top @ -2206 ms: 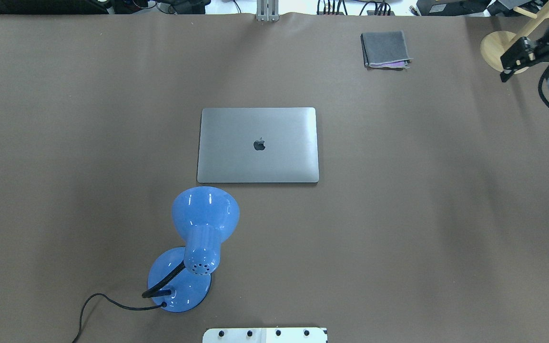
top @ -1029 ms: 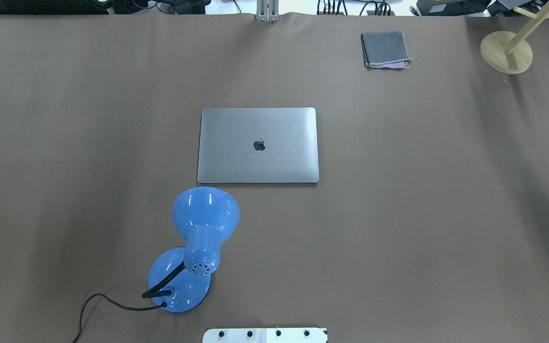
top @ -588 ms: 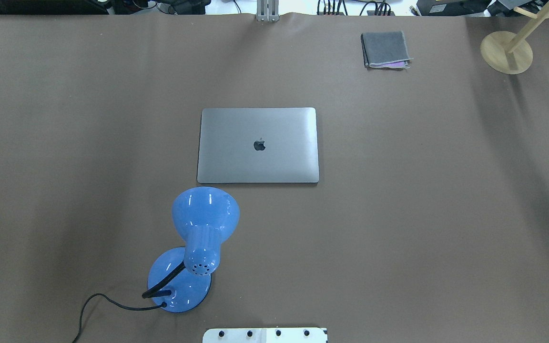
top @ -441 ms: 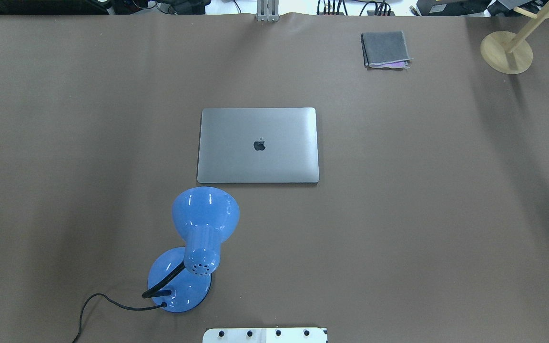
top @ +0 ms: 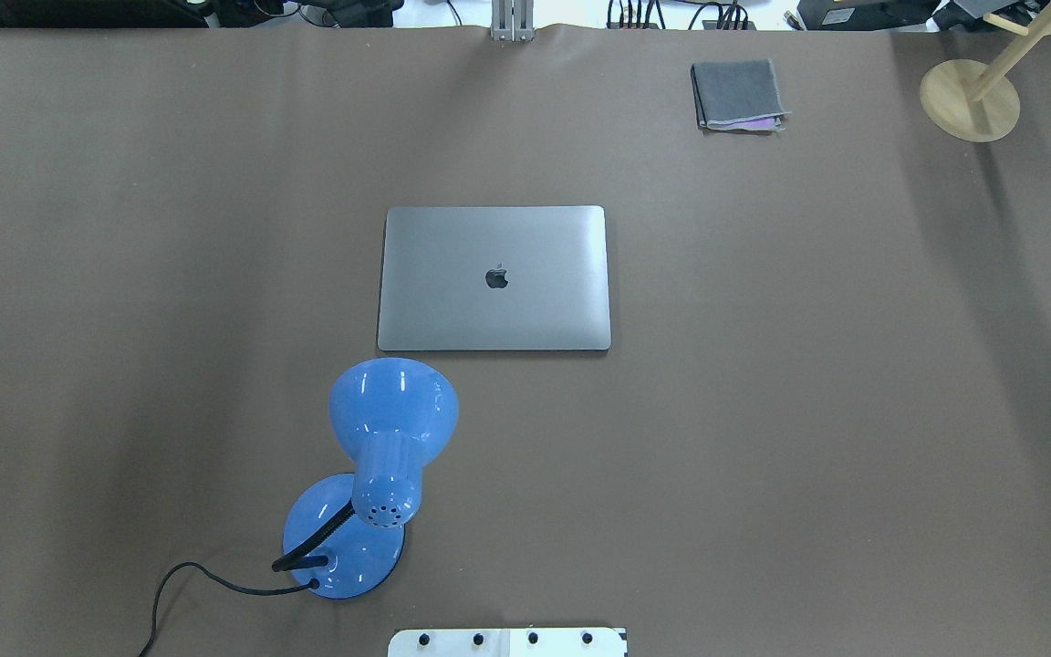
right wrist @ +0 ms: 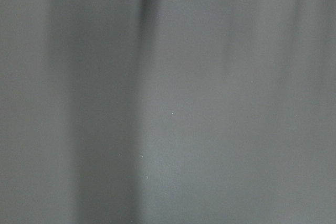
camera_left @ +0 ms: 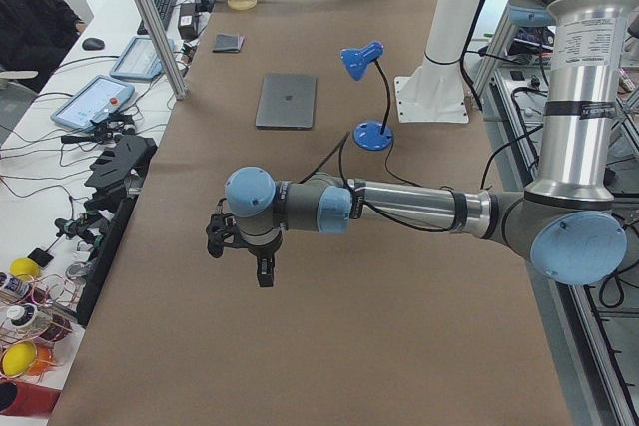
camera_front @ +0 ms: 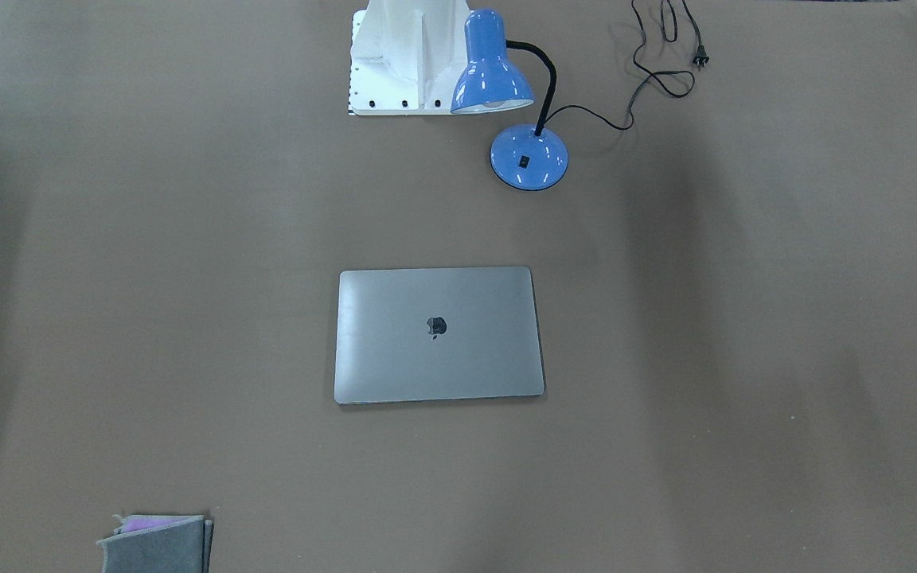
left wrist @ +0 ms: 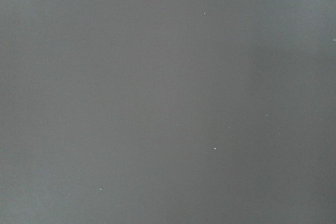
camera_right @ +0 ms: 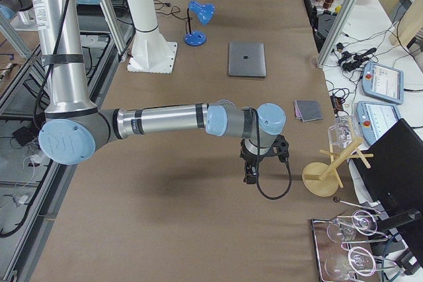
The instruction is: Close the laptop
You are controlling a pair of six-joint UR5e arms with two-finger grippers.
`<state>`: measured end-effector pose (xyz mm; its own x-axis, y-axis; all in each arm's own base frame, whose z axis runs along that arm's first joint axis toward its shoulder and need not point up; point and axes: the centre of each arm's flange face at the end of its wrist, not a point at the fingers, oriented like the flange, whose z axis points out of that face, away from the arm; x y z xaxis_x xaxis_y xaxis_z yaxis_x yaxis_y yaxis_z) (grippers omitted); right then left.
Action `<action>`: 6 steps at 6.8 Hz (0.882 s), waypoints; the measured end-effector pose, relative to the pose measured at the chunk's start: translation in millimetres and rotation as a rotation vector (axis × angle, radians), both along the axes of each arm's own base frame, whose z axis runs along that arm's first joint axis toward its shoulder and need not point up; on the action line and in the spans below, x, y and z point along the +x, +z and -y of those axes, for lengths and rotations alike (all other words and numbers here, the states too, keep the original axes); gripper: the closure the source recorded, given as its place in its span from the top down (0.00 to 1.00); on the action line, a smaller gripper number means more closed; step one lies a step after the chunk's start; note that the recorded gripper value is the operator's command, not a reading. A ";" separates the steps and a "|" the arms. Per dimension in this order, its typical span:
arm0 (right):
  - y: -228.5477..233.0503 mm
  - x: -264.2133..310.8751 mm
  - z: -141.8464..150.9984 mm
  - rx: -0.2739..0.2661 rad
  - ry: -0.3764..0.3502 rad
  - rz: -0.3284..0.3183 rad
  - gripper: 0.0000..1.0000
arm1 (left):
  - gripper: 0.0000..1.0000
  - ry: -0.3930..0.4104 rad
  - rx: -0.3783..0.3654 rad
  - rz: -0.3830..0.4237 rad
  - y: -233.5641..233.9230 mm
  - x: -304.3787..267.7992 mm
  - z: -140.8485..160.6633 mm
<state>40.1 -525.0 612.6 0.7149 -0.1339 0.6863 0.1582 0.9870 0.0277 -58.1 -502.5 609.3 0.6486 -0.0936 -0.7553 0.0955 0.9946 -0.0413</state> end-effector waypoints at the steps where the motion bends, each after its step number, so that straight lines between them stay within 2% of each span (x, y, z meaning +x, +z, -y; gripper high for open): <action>1: 0.3 3.3 -0.7 0.003 0.003 0.004 1.00 | 0.99 -0.001 -0.001 0.000 0.3 -0.4 -0.2; 6: -0.7 5.0 0.1 -0.001 0.012 0.010 1.00 | 0.99 -0.014 -0.003 0.038 3.9 -8.6 -0.8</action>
